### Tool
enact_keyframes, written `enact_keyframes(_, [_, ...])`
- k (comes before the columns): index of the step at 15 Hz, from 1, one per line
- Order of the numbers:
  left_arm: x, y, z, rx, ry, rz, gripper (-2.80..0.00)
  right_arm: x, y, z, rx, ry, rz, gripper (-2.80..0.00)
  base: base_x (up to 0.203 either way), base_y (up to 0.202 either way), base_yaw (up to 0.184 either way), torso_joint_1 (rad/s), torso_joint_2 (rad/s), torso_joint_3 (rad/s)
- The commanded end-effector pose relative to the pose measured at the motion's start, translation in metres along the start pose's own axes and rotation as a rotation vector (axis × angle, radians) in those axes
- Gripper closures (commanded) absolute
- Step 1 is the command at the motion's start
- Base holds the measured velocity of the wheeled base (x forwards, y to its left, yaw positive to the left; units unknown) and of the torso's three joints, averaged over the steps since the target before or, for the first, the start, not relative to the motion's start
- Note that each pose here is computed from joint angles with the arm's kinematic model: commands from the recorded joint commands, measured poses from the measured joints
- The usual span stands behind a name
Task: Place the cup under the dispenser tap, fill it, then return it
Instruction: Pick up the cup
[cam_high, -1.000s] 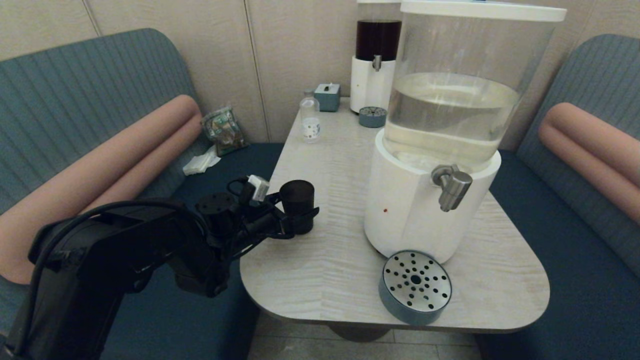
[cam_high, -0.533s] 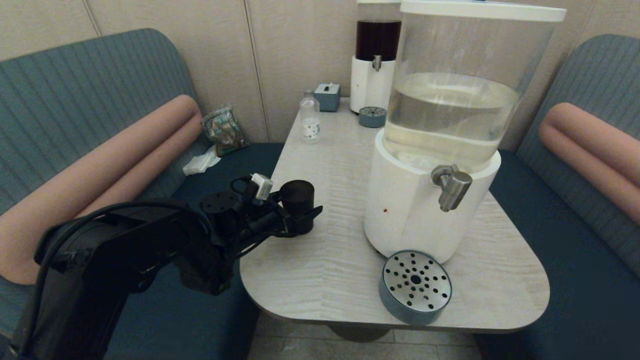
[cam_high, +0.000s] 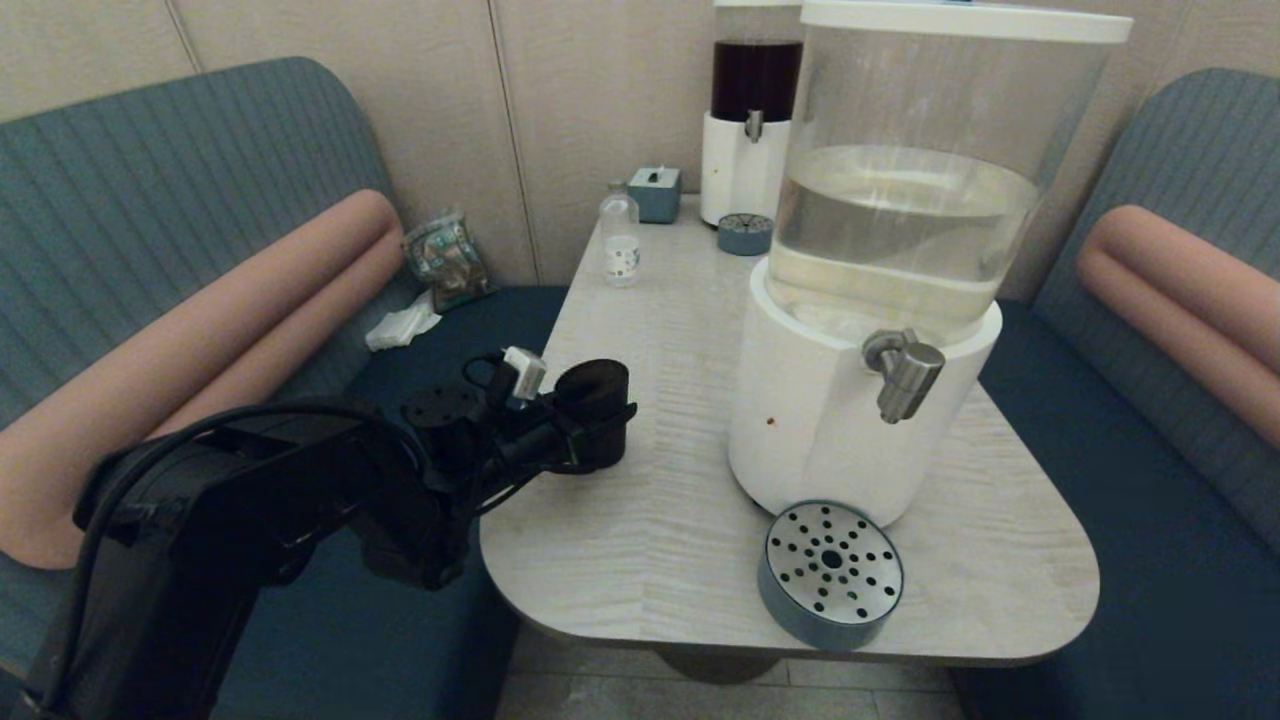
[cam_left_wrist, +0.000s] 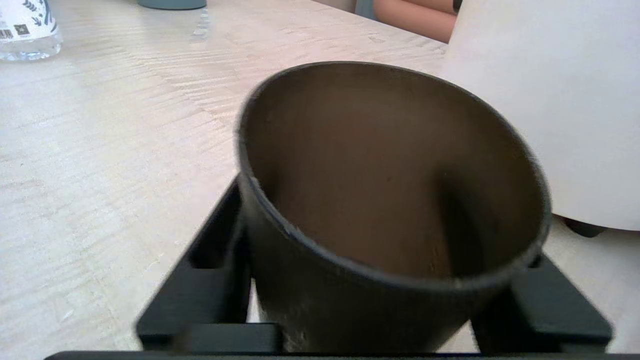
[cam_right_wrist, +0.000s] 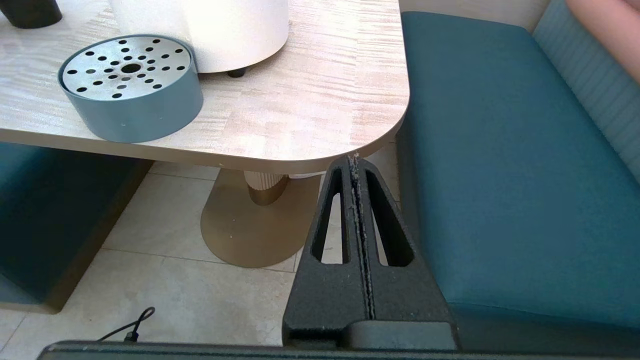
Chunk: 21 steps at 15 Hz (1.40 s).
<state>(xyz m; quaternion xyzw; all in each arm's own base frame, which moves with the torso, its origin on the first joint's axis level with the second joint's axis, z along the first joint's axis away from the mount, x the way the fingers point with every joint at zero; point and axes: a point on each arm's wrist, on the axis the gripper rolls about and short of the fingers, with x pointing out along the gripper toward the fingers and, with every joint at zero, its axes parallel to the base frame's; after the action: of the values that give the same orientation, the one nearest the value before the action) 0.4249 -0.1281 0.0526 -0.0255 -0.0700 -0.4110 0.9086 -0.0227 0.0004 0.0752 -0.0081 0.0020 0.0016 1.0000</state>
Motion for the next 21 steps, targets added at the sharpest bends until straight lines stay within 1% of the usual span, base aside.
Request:
enact_keyframes(1, [0.000, -0.001, 0.004, 0.007, -0.012, -0.005, 0.00, 0.000, 0.000, 0.000, -0.001, 0.001, 0.000, 0.00, 0.000, 0.000, 0.000, 0.000, 0.00, 0.000])
enact_keyframes(5, [-0.001, -0.002, 0.006, 0.007, -0.011, -0.003, 0.00, 0.000, 0.000, 0.000, -0.001, 0.002, 0.000, 0.00, 0.000, 0.000, 0.000, 0.000, 0.00, 0.000])
enact_keyframes(7, [-0.003, -0.004, 0.015, 0.012, -0.020, -0.004, 0.00, 0.000, 0.000, 0.000, -0.001, 0.002, 0.001, 0.00, 0.000, 0.000, 0.000, 0.000, 0.00, 0.000])
enact_keyframes(14, [-0.020, -0.017, 0.039, 0.006, -0.012, -0.005, 0.00, 0.000, 0.000, 0.000, -0.001, 0.002, 0.000, 0.00, 0.000, 0.000, 0.000, 0.000, 0.00, 0.000])
enact_keyframes(21, [-0.026, -0.024, 0.054, 0.012, -0.023, -0.010, 0.00, 0.000, 0.000, 0.000, -0.001, 0.002, 0.001, 0.00, 0.000, 0.000, 0.000, 0.000, 0.00, 0.000])
